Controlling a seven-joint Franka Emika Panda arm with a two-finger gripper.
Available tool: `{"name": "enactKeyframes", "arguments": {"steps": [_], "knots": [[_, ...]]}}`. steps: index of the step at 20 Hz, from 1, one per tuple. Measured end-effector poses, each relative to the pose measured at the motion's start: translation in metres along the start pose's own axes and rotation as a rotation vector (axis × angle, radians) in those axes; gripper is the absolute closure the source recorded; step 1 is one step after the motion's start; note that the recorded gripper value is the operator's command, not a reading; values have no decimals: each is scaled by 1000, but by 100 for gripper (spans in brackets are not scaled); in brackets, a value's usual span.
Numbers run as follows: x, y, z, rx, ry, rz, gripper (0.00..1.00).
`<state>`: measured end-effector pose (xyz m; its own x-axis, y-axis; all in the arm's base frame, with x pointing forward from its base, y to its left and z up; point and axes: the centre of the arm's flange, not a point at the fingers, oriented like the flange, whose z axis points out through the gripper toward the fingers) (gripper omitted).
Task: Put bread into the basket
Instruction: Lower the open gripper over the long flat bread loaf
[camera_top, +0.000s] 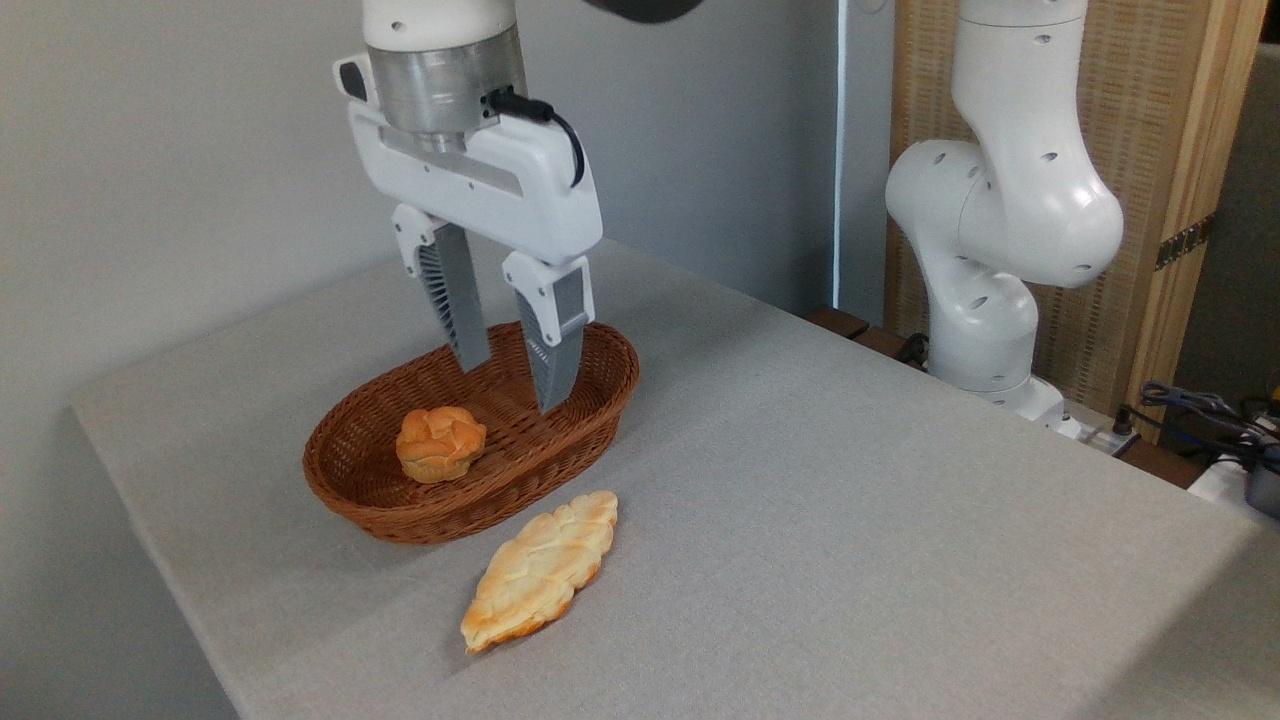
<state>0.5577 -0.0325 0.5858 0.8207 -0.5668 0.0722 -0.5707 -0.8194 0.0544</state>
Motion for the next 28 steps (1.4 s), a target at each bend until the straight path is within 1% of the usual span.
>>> {"name": "enactKeyframes", "arguments": {"steps": [2,4,6,9,10,11,13,14,17,19,24,26,28], "knots": [[1,-12,16,4,66,-88,0],[-4,-30,43,30,125,-160,0],[-9,-39,69,57,164,-188,0],[-13,-44,94,89,202,-201,0],[-14,-46,102,98,200,-201,0],[-15,-49,111,112,184,-193,0],[-13,-51,132,148,123,-151,0],[-11,-51,141,157,100,-134,0],[-2,-42,161,148,66,-101,0],[4,-36,167,146,68,-94,0],[10,-37,164,135,138,-132,0],[9,-37,165,132,138,-136,0],[5,-35,175,122,120,-138,0]]}}
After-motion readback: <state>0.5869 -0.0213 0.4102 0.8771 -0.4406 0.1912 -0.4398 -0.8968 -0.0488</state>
